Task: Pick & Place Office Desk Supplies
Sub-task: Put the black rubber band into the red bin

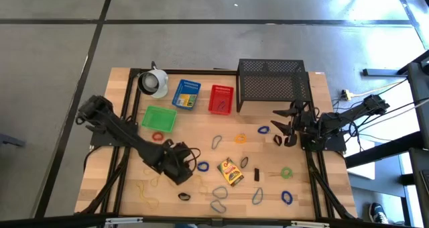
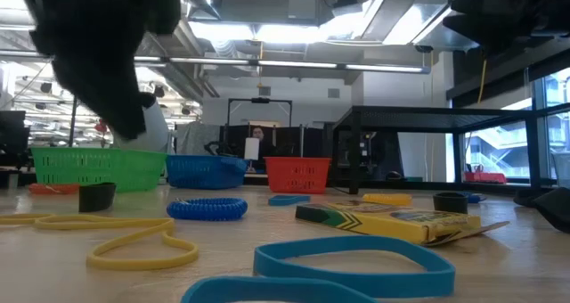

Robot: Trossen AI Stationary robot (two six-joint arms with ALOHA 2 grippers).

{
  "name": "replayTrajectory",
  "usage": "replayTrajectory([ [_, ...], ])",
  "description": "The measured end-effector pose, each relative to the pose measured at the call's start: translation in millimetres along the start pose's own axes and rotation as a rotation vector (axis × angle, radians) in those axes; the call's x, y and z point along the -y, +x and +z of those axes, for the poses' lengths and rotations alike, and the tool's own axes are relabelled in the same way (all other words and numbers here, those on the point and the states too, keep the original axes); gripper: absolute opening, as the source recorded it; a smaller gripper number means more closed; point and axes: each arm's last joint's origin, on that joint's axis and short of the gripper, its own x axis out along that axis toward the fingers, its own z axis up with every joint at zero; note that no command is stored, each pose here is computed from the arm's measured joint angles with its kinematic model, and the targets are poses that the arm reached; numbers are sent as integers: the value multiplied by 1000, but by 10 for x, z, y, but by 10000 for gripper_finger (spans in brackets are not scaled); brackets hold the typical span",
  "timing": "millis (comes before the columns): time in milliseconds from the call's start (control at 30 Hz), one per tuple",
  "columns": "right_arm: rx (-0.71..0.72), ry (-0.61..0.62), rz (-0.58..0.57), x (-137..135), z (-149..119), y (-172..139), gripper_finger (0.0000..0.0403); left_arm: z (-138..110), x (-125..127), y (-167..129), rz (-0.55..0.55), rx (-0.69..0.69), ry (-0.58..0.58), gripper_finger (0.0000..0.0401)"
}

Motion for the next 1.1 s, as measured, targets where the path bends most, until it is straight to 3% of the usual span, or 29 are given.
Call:
replayTrajectory([
  [233,-31,49,1,-12,-38,13,201,-126,16,252,97,-69,-146,198],
  [667,-55,36,1,-31,-69,33,201,-257,38,470,168,-139,-131,193],
  [833,-56,35,1,-31,-70,34,201,-263,36,472,170,-141,-122,148],
  [1100,-63,57,1,-31,-78,33,201,-259,42,482,162,-136,-72,29],
])
